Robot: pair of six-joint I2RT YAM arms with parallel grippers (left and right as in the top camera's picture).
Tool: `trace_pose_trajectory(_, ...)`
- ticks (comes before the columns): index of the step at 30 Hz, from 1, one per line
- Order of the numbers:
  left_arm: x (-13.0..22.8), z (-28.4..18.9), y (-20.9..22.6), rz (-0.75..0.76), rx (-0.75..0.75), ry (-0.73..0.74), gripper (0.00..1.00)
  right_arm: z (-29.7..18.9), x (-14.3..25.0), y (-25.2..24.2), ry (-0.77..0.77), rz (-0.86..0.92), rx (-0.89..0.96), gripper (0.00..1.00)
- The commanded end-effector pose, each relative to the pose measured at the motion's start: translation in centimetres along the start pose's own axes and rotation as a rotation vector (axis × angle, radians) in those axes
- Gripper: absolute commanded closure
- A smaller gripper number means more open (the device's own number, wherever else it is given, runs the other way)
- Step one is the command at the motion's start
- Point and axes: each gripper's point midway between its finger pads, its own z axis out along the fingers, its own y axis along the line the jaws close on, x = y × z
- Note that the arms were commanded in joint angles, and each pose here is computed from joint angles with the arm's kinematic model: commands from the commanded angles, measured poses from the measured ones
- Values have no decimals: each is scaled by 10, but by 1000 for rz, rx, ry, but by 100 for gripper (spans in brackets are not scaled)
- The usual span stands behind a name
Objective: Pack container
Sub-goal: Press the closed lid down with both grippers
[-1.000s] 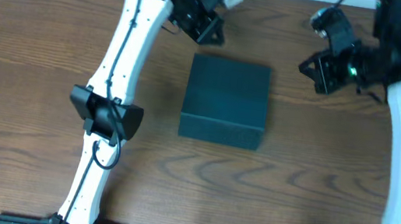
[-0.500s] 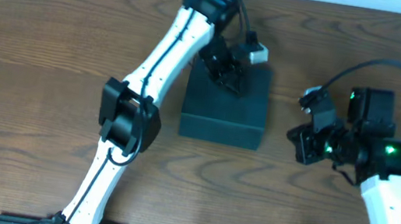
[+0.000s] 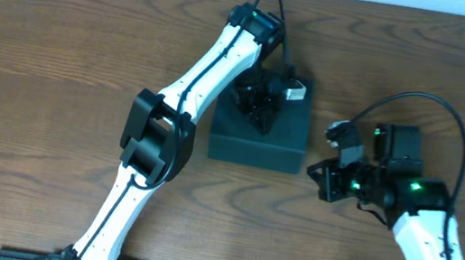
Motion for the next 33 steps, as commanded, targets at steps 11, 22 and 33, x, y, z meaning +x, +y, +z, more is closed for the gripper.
trace_pose_trajectory(11, 16, 8, 27, -70, -34, 29, 94, 71, 21, 11, -124, 159, 184, 98)
trace_pose_trajectory(22, 15, 8, 26, -75, -35, 29, 94, 81, 7, -19, -311, 226, 391, 98)
trace_pose_trajectory(33, 15, 8, 26, -75, -35, 30, 94, 104, -1, -14, -315, 267, 325, 99)
